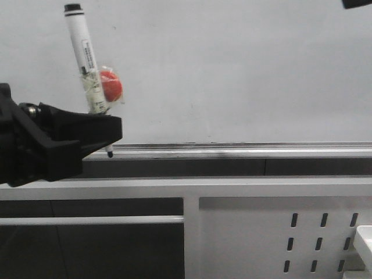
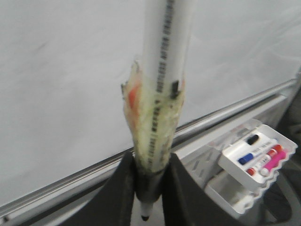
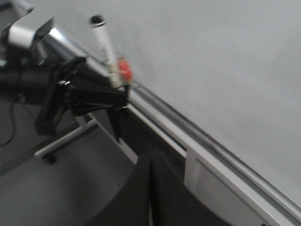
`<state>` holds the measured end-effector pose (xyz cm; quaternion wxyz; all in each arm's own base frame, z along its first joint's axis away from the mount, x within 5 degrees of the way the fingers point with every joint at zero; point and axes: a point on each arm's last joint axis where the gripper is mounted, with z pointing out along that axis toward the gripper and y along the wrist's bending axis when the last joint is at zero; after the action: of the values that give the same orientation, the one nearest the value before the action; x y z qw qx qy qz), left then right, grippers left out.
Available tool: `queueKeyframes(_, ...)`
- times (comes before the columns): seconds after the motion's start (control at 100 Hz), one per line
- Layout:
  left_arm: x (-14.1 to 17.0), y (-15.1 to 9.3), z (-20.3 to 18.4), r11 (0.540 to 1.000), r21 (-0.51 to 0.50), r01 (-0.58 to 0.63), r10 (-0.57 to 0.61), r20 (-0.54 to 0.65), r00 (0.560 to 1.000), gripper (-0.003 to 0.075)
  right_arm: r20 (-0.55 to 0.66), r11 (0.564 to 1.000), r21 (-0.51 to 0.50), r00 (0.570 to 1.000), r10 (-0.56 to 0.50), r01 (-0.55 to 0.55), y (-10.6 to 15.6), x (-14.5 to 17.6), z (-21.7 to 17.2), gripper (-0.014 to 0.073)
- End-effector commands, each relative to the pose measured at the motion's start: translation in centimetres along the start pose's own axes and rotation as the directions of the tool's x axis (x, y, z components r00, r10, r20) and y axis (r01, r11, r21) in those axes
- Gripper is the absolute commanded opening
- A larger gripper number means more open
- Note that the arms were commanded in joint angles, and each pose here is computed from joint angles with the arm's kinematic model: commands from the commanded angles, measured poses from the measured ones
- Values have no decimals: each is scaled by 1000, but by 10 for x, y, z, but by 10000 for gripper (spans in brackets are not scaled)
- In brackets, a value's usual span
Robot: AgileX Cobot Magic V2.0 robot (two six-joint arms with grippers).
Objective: Write number 1 on whiteboard
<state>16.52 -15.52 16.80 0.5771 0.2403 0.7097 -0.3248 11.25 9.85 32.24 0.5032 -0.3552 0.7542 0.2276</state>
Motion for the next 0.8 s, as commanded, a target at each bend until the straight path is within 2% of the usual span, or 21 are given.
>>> queueKeyframes(0.0,-21,-15,3,988,121,-99,96,32,995,-20,32,985,-45,986,-163,164,10,-16,3,-66)
queueKeyframes(0.08,-36,-25,6,945,208,-252,265,-37,963,-20,-12,955,-108,960,-280,277,19,-17,14,-18)
queueKeyframes(0.13,-45,-29,6,894,253,-369,401,-88,912,-20,-14,945,-132,953,-303,299,22,-21,18,48)
queueKeyframes(0.25,-68,-26,-1,828,183,-530,561,-286,777,-20,-4,947,-128,955,-297,294,22,-30,29,279)
queueKeyframes(0.34,-83,-26,-10,801,121,-587,586,-359,726,-20,12,948,-110,955,-297,297,21,-37,33,419)
queueKeyframes(0.41,-88,-30,-16,776,115,-621,612,-376,695,-20,33,951,-88,955,-295,297,19,-43,36,433)
queueKeyframes(0.51,-91,-41,-22,760,138,-636,636,-365,680,-20,53,953,-66,955,-293,297,17,-52,41,432)
queueKeyframes(0.67,-88,-60,-25,695,223,-683,716,-302,629,-20,22,952,-95,956,-291,292,16,-60,55,431)
queueKeyframes(0.79,-87,-65,-26,683,240,-690,728,-304,615,-20,5,953,-113,959,-282,280,17,-64,65,431)
